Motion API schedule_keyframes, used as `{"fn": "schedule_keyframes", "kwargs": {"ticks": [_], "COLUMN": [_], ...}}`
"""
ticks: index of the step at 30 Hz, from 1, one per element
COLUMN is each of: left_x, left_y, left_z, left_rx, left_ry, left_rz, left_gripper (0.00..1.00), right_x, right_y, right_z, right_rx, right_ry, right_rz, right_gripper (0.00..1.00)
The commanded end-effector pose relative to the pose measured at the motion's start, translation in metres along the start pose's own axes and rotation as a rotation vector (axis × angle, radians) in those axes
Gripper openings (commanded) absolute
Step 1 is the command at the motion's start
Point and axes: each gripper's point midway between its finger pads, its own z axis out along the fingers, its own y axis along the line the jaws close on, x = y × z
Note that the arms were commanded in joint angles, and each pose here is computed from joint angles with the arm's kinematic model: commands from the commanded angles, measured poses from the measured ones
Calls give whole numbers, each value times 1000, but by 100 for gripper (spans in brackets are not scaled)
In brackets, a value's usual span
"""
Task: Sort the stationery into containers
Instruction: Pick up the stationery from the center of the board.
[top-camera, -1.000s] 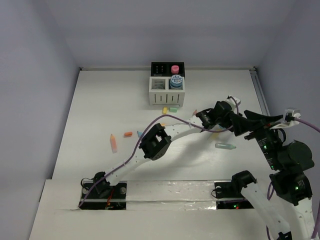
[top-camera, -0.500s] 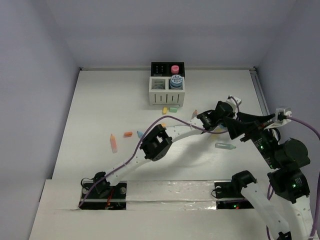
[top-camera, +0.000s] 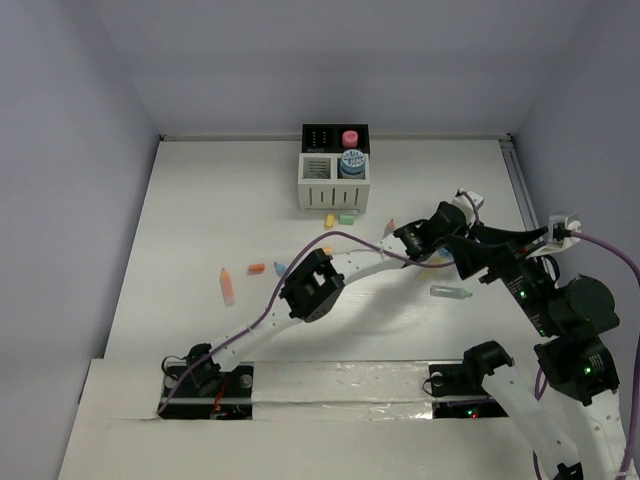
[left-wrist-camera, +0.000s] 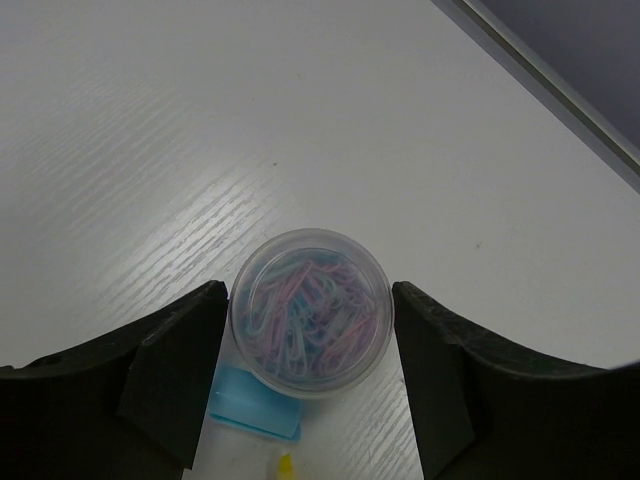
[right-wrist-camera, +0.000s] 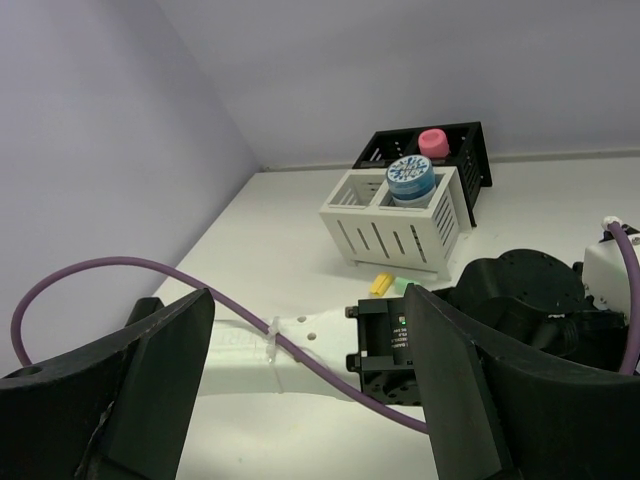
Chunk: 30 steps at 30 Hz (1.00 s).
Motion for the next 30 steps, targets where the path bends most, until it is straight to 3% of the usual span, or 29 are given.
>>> {"fn": "schedule_keyframes", "kwargs": {"ticks": [1, 5, 7, 9, 23, 30], "left_x": [-34, -28, -27, -30, -50, -148], "left_y": [-9, -7, -5, -5, -8, -21], "left_z": [-4, -2, -2, -3, -10, -44], "left_rx": [8, 4, -2, -5, 0, 82], "left_ry": [-90, -79, -77, -84, -140, -347], "left_rz": [14, 30, 36, 41, 62, -1], "left_gripper": [63, 65, 74, 75, 49, 46], "right_x": [-12, -13, -11, -11, -22, -30], "right_y": [6, 5, 4, 2, 0, 9], "right_z": [-1, -2, -1, -1, -7, -7], "right_rx": [-22, -18, -14, -5, 27, -16], "right_ry": [-34, -43, -39, -42, -78, -105], "right_rz": [-16, -17, -16, -17, -26, -25], "right_gripper": [82, 82, 82, 82, 82, 82]}}
